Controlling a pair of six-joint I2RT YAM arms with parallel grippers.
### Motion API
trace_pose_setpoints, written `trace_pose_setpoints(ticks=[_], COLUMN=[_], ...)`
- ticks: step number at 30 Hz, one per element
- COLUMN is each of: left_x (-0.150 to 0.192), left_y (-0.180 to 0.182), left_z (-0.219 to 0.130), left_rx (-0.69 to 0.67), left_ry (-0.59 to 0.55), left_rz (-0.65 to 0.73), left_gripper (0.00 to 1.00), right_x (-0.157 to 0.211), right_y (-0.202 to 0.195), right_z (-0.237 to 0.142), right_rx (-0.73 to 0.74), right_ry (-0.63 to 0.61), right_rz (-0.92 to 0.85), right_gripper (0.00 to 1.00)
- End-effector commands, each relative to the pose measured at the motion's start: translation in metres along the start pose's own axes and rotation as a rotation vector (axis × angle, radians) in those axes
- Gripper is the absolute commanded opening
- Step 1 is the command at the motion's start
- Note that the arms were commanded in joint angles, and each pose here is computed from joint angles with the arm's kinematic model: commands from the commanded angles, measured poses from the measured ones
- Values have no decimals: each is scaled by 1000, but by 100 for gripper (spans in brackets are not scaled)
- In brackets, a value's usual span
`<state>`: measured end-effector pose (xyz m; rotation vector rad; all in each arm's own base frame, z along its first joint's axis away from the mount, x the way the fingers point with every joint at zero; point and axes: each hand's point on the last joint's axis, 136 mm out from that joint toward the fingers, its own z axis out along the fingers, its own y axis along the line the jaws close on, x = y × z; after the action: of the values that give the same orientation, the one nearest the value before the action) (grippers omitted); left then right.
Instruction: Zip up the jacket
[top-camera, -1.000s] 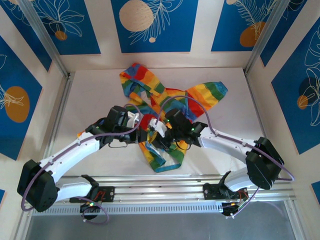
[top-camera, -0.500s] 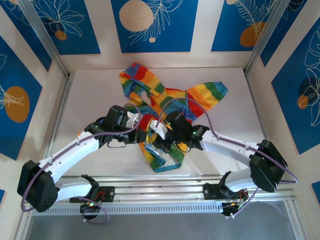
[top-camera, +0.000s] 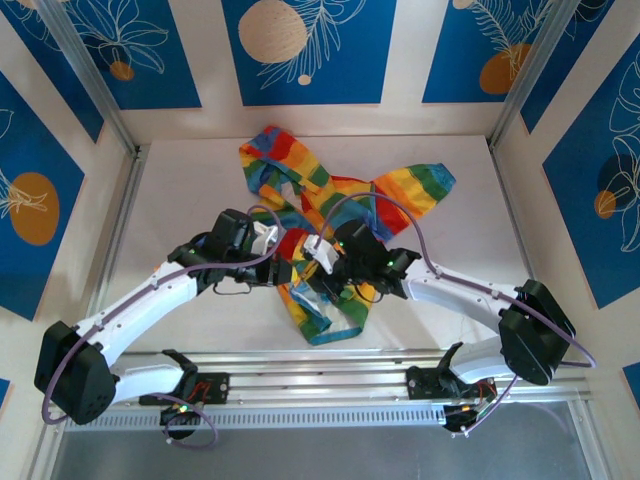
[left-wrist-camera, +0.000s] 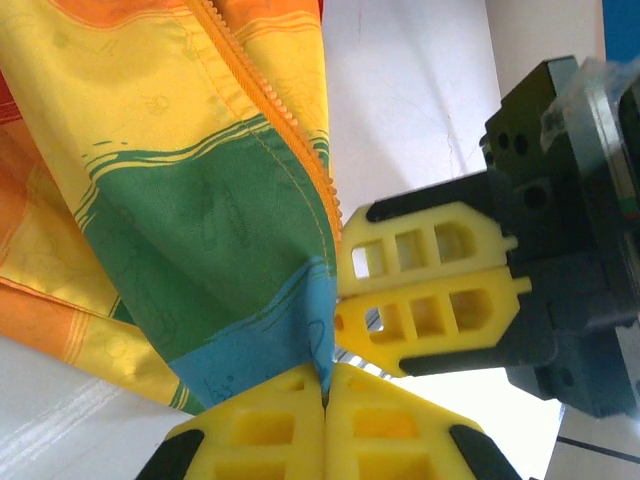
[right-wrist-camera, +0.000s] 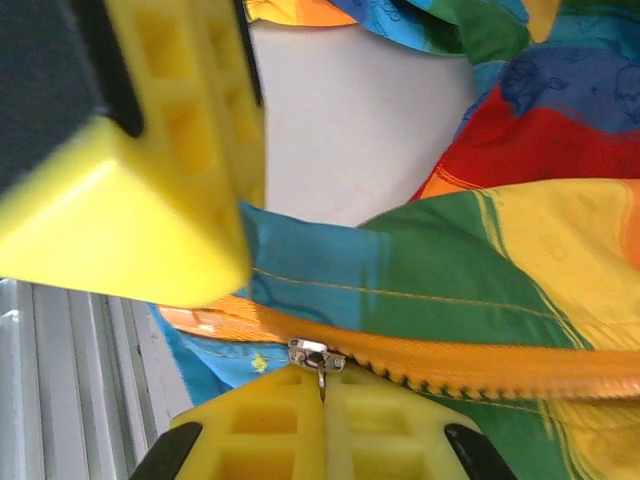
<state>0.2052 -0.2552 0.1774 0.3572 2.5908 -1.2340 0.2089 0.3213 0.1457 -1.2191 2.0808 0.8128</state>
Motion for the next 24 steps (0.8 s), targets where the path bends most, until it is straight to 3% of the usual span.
trace_pose_setpoints(ticks=[1, 24], left_x=[-5, 5], left_y=[-9, -3], left_z=[-11, -16], left_rx=[16, -14], left_ry=[-13, 4], left_rz=[28, 41], left_gripper=[0, 0], right_x=[11, 11], right_y=[-14, -61], right_z=[-4, -21], right_rx=[56, 161], right_ry=[42, 31], right_rz=[59, 250], right_gripper=[0, 0])
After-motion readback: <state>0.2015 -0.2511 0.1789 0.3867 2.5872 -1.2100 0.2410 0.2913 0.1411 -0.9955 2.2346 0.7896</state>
